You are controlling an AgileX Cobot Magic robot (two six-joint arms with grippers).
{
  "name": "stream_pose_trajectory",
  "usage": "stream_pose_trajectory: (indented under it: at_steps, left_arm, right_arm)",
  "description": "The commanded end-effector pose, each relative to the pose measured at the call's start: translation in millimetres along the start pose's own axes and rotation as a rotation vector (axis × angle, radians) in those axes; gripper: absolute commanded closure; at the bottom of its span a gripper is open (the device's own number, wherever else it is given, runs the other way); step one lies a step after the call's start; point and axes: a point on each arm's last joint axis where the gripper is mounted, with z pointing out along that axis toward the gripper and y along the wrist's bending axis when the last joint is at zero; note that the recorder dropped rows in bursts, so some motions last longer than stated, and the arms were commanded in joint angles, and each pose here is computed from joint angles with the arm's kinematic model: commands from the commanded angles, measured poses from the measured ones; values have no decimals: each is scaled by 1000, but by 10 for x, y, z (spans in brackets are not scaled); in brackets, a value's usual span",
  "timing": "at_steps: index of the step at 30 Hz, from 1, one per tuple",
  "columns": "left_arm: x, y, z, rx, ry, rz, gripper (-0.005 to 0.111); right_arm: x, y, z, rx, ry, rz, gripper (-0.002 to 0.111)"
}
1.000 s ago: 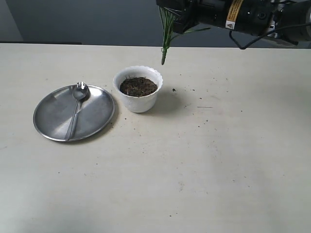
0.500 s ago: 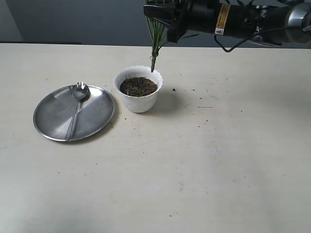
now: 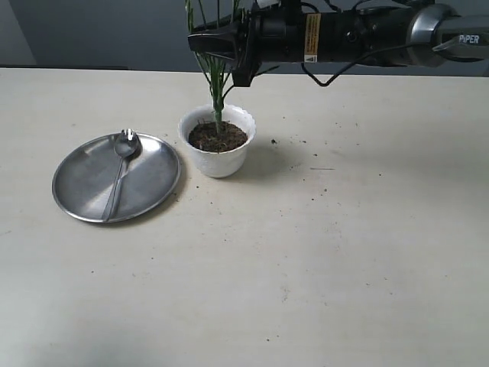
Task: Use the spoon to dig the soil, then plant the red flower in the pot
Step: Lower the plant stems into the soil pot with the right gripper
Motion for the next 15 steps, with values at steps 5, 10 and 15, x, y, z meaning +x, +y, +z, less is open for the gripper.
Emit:
stream_pose_trajectory:
  at_steps: [5, 10, 15]
  left_arm:
    - [9, -2, 0, 3, -6, -4, 106]
    - [9, -2, 0, 3, -6, -4, 106]
    - [9, -2, 0, 3, -6, -4, 106]
  right_arm:
    - [-31, -91, 35, 15, 12, -29, 109]
    - [-7, -147, 82, -14, 27, -27, 109]
    - [50, -156, 99, -32, 50, -36, 109]
